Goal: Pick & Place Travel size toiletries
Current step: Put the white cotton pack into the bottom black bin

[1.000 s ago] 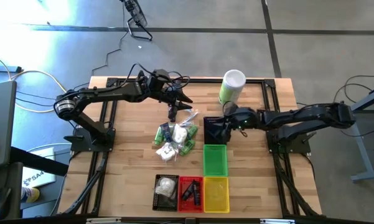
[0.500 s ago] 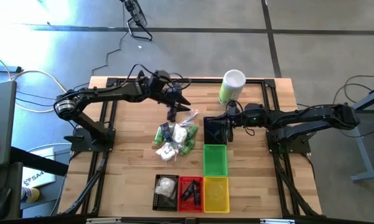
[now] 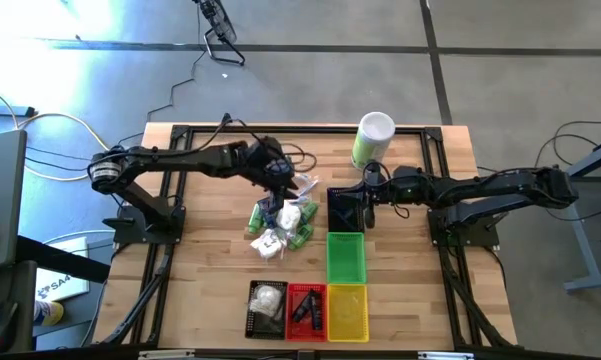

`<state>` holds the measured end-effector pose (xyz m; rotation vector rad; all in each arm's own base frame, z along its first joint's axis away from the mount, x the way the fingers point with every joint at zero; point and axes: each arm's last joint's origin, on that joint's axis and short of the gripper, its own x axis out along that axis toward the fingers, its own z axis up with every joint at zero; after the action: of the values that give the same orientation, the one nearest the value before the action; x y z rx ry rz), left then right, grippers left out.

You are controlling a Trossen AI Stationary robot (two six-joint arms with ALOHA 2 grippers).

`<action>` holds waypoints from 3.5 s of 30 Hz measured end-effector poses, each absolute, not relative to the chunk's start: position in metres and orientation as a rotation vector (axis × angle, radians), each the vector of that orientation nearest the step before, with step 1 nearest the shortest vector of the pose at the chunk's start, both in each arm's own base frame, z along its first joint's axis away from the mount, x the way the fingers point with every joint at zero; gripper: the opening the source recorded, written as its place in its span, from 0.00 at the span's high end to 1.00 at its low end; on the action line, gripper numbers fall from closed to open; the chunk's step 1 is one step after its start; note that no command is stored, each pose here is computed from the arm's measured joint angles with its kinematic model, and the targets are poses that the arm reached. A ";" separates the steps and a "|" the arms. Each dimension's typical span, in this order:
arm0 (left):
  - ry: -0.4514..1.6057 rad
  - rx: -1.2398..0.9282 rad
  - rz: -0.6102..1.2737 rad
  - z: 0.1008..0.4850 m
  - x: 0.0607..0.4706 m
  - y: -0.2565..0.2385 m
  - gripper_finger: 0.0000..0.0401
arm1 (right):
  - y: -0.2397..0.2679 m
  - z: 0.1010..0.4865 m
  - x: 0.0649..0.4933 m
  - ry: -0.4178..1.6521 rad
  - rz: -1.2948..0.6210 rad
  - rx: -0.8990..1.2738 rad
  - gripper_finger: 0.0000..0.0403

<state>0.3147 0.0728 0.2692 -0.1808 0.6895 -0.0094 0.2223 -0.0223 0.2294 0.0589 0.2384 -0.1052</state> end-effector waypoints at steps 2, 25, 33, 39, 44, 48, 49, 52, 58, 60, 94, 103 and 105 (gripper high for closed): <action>0.722 -0.187 0.015 0.267 0.314 0.067 0.66 | -0.022 0.229 0.222 0.239 -0.105 0.055 0.98; 0.873 -0.161 0.186 0.266 0.302 0.004 0.66 | -0.022 0.229 0.222 0.240 -0.103 0.041 0.98; 0.857 -0.115 0.166 0.251 0.302 0.004 0.66 | -0.022 0.230 0.223 0.232 -0.103 0.043 0.98; 0.782 -0.145 0.148 0.240 0.281 0.004 0.66 | -0.022 0.232 0.223 0.212 -0.106 0.066 0.98; 0.741 -0.172 0.193 0.244 0.256 0.005 0.66 | -0.023 0.234 0.223 0.189 -0.137 0.062 0.98; 0.696 -0.146 0.191 0.243 0.239 0.005 0.66 | -0.024 0.234 0.223 0.187 -0.159 0.061 0.98; 0.662 -0.136 0.185 0.244 0.238 0.005 0.66 | -0.024 0.234 0.223 0.187 -0.159 0.064 0.98; 0.628 -0.103 0.167 0.244 0.236 0.005 0.66 | -0.024 0.234 0.223 0.187 -0.159 0.064 0.98; 0.660 -0.053 0.146 0.237 0.239 0.005 0.66 | -0.024 0.233 0.223 0.195 -0.156 0.064 0.98; 0.662 -0.037 0.141 0.234 0.242 0.005 0.66 | -0.024 0.233 0.223 0.195 -0.156 0.064 0.98; 0.641 0.005 0.126 0.189 0.290 0.005 0.66 | -0.024 0.230 0.222 0.227 -0.155 0.061 0.98; 0.642 -0.002 0.121 0.182 0.295 0.005 0.66 | -0.024 0.230 0.222 0.232 -0.154 0.054 0.98; 0.630 -0.009 0.123 0.181 0.297 0.005 0.66 | -0.024 0.230 0.222 0.231 -0.154 0.053 0.98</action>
<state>0.2972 0.0052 0.1806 -0.0086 0.6300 0.1225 0.2223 -0.0238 0.2299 0.0532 0.2315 -0.1544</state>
